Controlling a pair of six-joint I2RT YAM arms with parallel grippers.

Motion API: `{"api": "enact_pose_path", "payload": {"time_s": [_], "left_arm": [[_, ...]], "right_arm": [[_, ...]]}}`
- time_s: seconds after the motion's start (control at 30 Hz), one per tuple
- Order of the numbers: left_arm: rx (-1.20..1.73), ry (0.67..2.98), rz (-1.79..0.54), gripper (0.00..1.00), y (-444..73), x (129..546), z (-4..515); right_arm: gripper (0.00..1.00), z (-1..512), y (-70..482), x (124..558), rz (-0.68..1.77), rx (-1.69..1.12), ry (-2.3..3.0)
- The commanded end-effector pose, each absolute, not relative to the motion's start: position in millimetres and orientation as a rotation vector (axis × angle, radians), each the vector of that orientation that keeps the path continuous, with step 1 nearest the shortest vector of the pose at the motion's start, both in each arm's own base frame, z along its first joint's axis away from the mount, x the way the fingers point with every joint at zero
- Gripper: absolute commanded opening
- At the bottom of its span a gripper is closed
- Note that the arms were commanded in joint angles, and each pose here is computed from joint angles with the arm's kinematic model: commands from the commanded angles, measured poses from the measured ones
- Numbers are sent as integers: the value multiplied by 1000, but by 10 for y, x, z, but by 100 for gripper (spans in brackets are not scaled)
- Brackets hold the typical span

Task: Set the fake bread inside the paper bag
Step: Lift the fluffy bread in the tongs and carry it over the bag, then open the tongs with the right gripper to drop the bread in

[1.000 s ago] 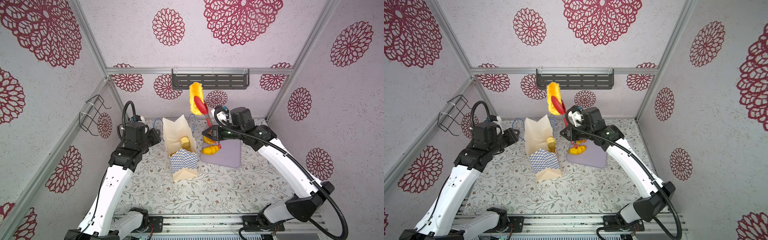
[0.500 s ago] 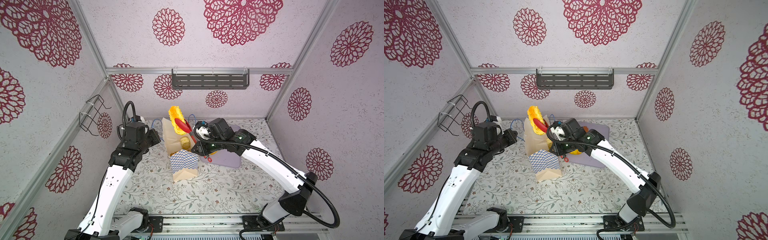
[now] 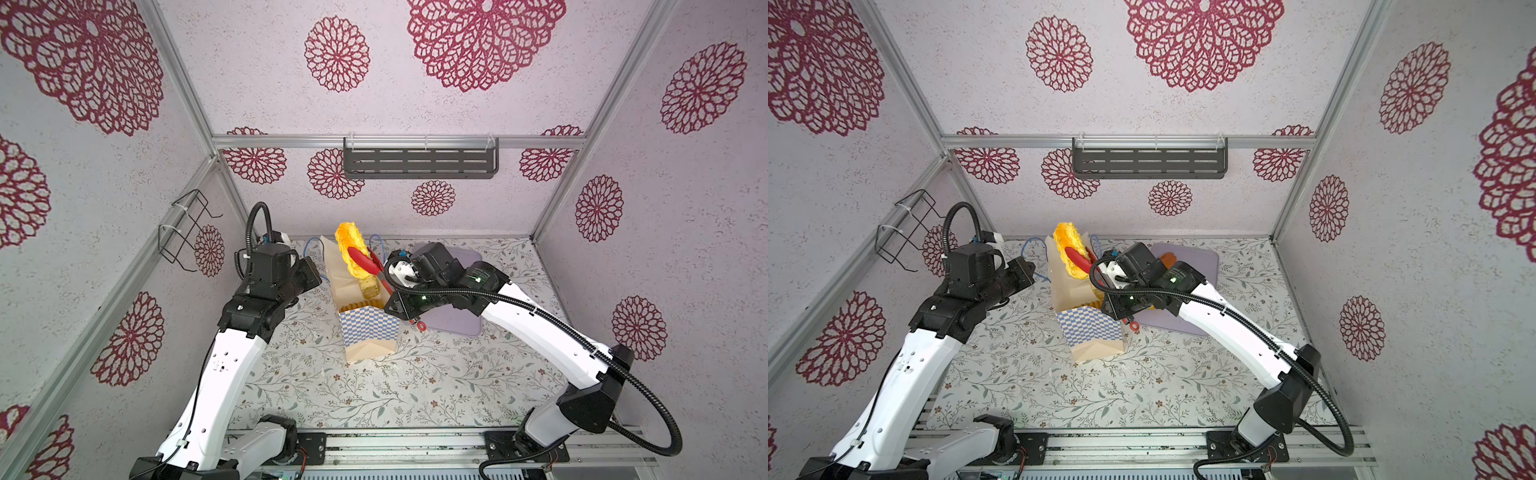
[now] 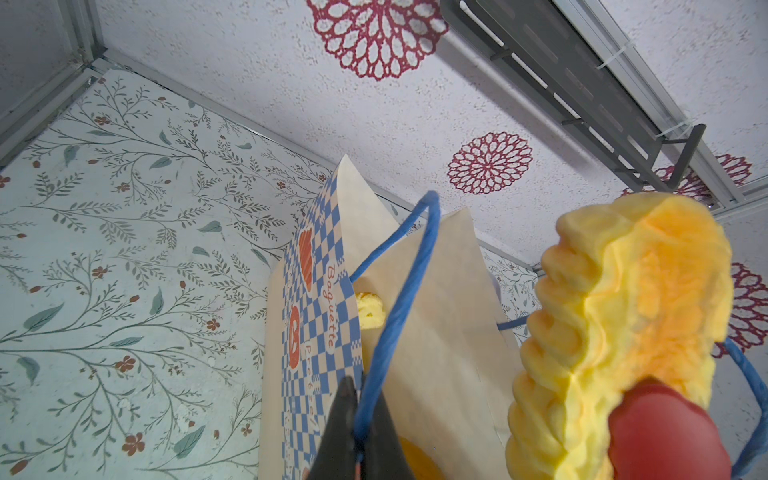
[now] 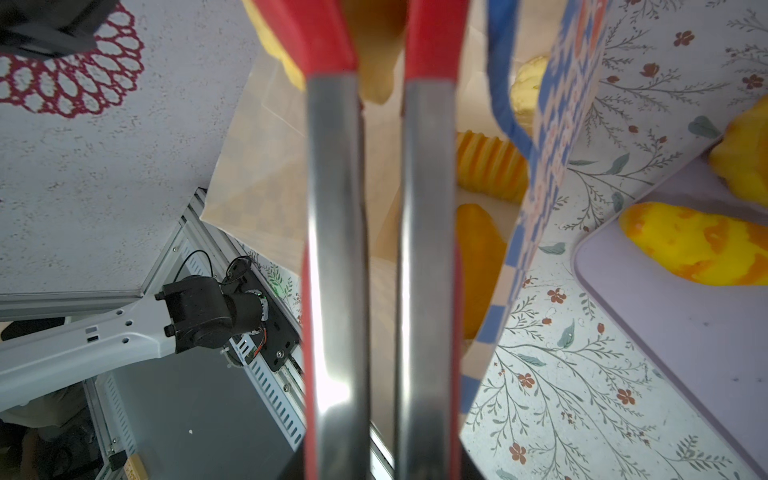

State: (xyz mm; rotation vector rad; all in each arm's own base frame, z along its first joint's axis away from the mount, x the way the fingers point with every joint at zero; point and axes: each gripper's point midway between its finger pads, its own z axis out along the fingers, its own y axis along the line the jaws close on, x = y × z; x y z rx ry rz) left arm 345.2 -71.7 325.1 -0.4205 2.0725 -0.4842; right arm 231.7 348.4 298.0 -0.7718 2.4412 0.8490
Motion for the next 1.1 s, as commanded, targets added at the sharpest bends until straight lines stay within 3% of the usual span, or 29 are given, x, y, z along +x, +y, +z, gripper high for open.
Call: {"api": "enact_pose_path", "payload": {"time_s": [0.0,0.4,1.07], "left_arm": [[-427,2072,-486,2,-705,3482,3252],[-427,2074,-499,0,-729,3517,3243],[-426,2064,-510,0,-739,3522,3284]], "right_arm": [[27,3424,3399,2268,879,-765,2317],[28,3696,3333,2253,891,-747,2257],[31,3031,3221,2116,799,-810,2454]]}}
